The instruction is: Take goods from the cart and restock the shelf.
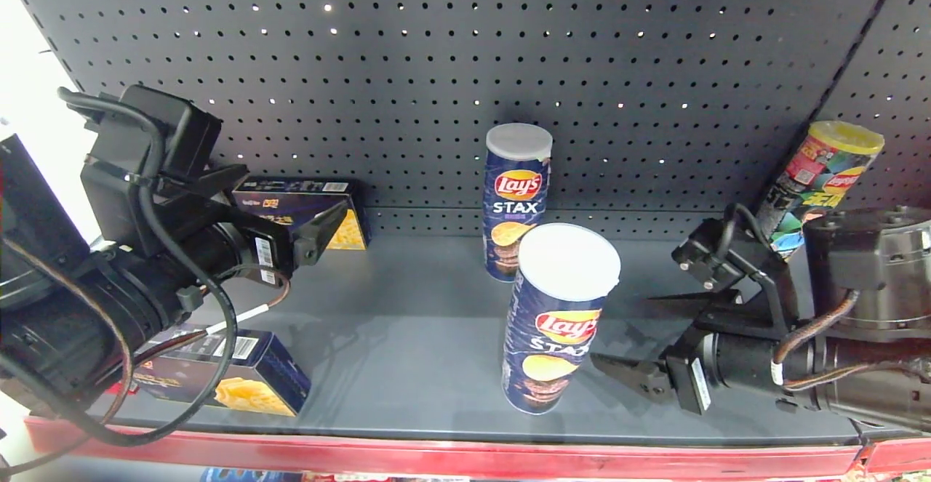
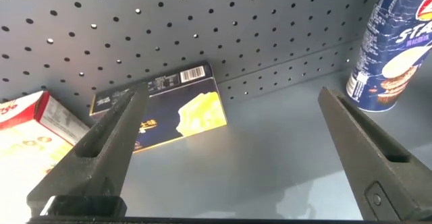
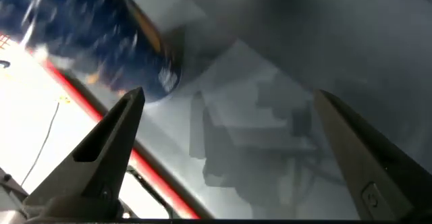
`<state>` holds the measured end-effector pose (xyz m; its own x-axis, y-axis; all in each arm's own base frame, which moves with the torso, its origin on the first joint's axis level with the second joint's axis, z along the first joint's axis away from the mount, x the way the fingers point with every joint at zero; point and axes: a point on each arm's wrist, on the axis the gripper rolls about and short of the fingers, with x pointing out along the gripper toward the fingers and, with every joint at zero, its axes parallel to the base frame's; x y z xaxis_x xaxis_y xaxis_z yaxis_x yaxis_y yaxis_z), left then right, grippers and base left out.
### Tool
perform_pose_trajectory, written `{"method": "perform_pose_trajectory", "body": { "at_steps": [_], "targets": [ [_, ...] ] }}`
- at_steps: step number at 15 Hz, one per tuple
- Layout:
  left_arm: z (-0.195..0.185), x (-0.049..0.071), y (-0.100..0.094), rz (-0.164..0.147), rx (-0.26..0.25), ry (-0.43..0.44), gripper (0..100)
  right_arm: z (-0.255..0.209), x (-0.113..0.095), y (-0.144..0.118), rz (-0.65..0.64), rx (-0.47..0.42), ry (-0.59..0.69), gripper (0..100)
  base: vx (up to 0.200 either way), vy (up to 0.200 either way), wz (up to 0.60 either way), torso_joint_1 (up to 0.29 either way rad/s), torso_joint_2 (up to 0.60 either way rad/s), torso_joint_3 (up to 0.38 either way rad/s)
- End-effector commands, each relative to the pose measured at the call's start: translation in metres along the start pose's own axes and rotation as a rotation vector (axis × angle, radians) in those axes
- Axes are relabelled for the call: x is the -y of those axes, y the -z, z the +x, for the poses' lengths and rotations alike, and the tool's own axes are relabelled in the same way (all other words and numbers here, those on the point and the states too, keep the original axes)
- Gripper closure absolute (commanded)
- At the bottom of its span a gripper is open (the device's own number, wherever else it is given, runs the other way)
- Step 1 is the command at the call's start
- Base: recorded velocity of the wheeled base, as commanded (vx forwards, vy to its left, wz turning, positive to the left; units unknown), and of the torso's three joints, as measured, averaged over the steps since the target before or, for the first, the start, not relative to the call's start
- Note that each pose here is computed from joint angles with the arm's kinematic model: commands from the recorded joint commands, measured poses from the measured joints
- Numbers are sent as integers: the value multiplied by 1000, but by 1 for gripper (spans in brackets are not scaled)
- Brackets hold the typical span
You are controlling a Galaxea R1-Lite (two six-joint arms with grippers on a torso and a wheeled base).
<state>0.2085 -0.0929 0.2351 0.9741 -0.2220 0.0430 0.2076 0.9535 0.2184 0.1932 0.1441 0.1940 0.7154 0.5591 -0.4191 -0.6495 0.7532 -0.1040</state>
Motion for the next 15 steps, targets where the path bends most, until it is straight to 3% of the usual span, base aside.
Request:
{"method": "perform_pose_trajectory", "body": {
  "at_steps": [1, 15],
  "targets": [
    [3, 1, 3, 2, -9, 0, 0, 13, -1, -2, -2, -18, -5, 0, 0, 0, 0, 0, 0, 0],
    [9, 3, 6, 7, -14, 3, 0, 22, -6, -9, -12, -7, -23, 0, 0, 0, 0, 0, 0, 0]
  ]
}}
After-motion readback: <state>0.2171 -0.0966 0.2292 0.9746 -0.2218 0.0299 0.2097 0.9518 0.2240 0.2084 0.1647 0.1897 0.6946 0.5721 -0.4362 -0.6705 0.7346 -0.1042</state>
